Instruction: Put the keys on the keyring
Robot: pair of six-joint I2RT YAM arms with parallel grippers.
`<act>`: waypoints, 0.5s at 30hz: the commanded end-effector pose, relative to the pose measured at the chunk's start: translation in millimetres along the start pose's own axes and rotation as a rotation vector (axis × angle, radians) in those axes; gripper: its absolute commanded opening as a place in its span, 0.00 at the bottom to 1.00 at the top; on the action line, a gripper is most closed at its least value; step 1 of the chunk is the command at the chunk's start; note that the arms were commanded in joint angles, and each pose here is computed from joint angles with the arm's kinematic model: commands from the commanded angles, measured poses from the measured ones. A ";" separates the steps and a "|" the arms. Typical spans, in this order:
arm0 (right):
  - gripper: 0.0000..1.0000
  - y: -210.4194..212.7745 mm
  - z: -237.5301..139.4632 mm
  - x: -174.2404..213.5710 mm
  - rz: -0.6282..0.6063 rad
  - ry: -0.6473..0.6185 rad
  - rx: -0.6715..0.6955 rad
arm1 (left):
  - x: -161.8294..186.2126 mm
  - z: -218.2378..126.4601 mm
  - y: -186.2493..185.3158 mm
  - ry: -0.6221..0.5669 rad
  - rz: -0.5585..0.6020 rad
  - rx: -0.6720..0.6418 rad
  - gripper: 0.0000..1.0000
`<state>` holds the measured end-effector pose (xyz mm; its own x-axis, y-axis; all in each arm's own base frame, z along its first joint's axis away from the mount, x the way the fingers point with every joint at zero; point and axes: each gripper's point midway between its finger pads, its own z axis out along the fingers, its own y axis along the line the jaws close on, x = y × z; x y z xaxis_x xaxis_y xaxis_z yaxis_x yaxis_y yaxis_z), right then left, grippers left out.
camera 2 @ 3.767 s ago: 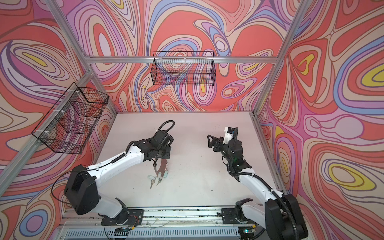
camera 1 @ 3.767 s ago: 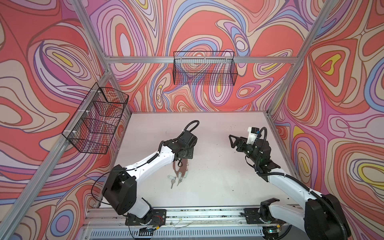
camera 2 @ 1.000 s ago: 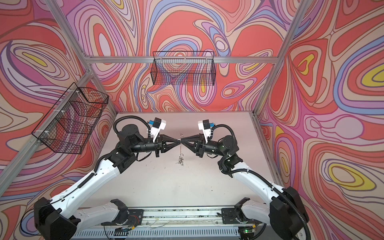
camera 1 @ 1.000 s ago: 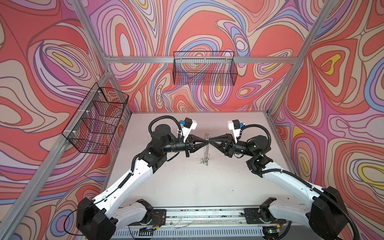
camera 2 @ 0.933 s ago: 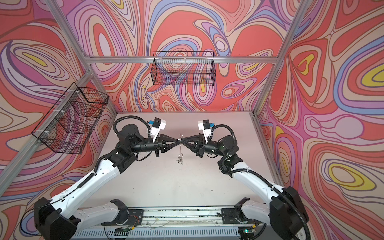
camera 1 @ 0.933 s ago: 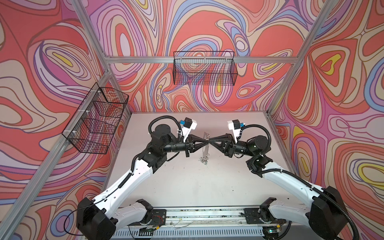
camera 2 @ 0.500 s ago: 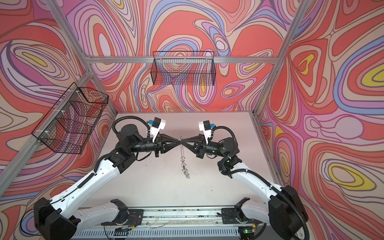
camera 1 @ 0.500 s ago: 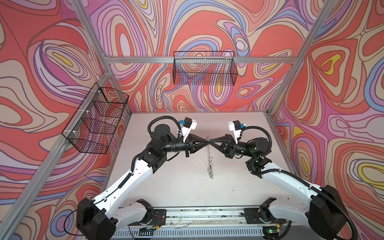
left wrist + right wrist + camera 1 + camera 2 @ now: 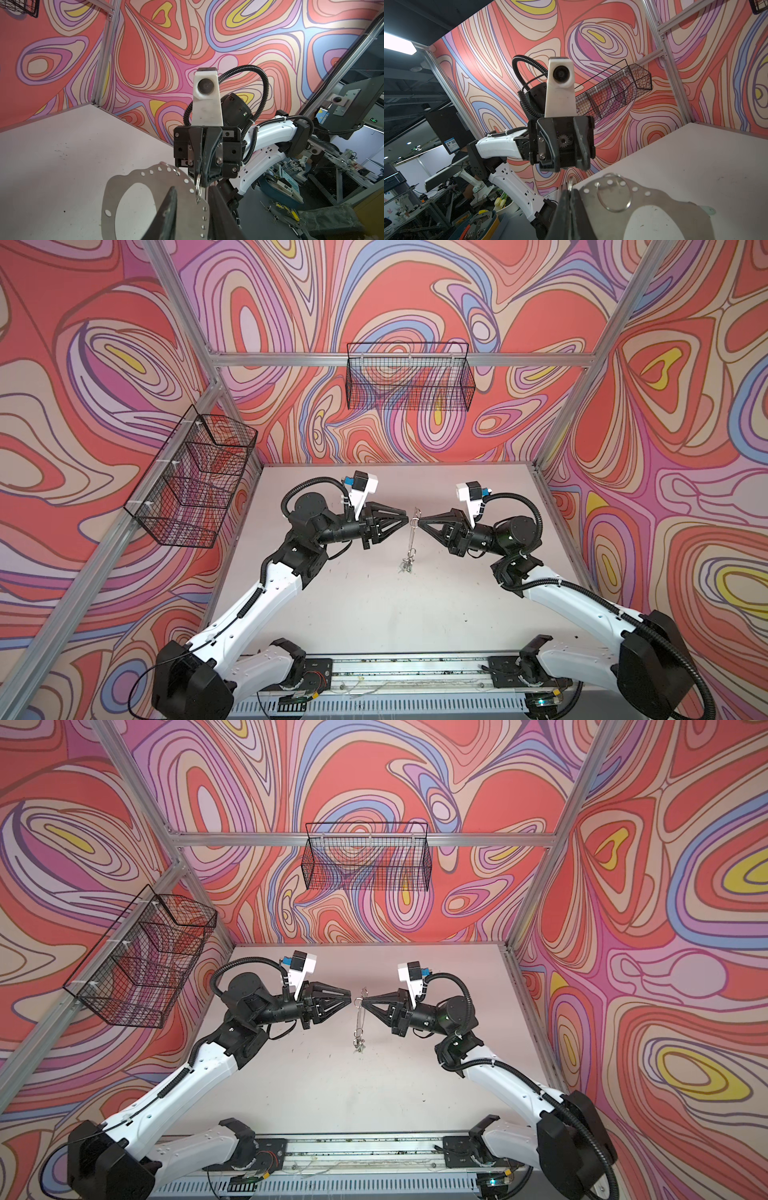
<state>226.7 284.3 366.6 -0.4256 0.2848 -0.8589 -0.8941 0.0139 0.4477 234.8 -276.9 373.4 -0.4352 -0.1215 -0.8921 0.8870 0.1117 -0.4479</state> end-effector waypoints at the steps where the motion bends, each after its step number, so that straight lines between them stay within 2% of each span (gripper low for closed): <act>1: 0.00 9.6 -1.1 -7.7 -0.029 -0.029 -0.014 | -2.6 1.9 -7.5 -0.004 0.001 0.063 0.30; 15: 0.00 9.9 -1.9 -8.9 -0.033 -0.036 -0.008 | 10.0 14.9 -18.1 0.051 -0.007 0.132 0.23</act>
<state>227.0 283.9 367.2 -0.4252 0.2874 -0.8583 -0.8937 0.0169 0.4484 223.6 -292.7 365.3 -0.4753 -0.0735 -0.8768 0.8782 0.0209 -0.4778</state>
